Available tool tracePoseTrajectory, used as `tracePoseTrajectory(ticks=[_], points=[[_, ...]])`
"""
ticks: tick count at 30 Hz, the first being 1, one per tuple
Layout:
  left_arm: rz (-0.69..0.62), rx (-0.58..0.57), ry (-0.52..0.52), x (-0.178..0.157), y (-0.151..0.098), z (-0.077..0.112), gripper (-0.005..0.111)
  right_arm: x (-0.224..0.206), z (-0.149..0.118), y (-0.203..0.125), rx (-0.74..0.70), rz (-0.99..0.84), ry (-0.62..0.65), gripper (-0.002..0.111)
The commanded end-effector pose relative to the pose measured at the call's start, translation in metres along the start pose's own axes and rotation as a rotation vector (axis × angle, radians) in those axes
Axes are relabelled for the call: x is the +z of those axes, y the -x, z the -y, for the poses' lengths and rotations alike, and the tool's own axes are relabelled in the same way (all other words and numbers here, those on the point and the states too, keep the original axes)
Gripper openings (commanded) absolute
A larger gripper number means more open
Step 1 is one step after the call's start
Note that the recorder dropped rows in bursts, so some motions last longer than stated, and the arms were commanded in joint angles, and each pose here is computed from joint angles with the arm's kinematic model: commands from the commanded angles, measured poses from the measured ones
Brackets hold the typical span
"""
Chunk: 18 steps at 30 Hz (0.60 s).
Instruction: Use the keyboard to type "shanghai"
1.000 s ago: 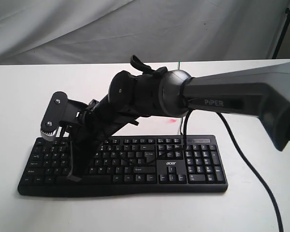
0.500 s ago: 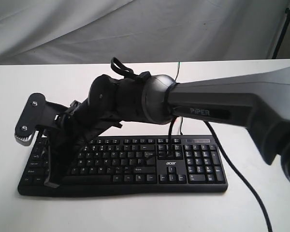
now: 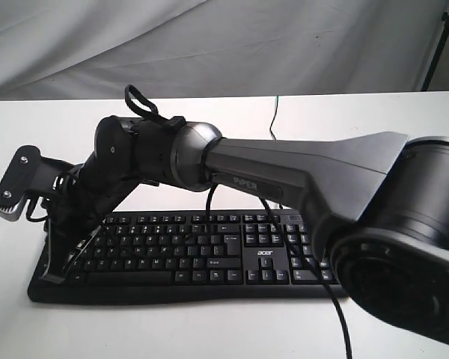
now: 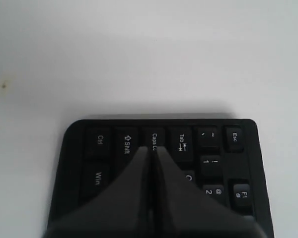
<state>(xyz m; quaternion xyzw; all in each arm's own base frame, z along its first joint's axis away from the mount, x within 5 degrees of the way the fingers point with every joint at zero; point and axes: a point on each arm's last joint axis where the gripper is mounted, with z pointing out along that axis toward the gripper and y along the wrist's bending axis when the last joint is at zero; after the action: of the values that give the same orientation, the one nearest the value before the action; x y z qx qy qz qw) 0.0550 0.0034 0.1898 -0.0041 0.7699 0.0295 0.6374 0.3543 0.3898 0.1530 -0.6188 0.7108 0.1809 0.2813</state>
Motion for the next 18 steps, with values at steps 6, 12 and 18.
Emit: tracePoseTrajectory(ticks=[6,12,18], points=[[0.009,-0.001,-0.004,0.0001,-0.0007,0.0003,0.001,0.0066,-0.002,0.0027,-0.007,0.014,-0.024,0.0],[0.009,-0.001,-0.004,0.0001,-0.0007,0.0003,0.001,0.0058,0.0015,-0.0014,-0.031,-0.018,-0.041,0.0],[0.009,-0.001,-0.004,0.0001,-0.0007,0.0003,0.001,0.0057,0.0029,-0.0013,-0.02,-0.017,-0.056,0.0]])
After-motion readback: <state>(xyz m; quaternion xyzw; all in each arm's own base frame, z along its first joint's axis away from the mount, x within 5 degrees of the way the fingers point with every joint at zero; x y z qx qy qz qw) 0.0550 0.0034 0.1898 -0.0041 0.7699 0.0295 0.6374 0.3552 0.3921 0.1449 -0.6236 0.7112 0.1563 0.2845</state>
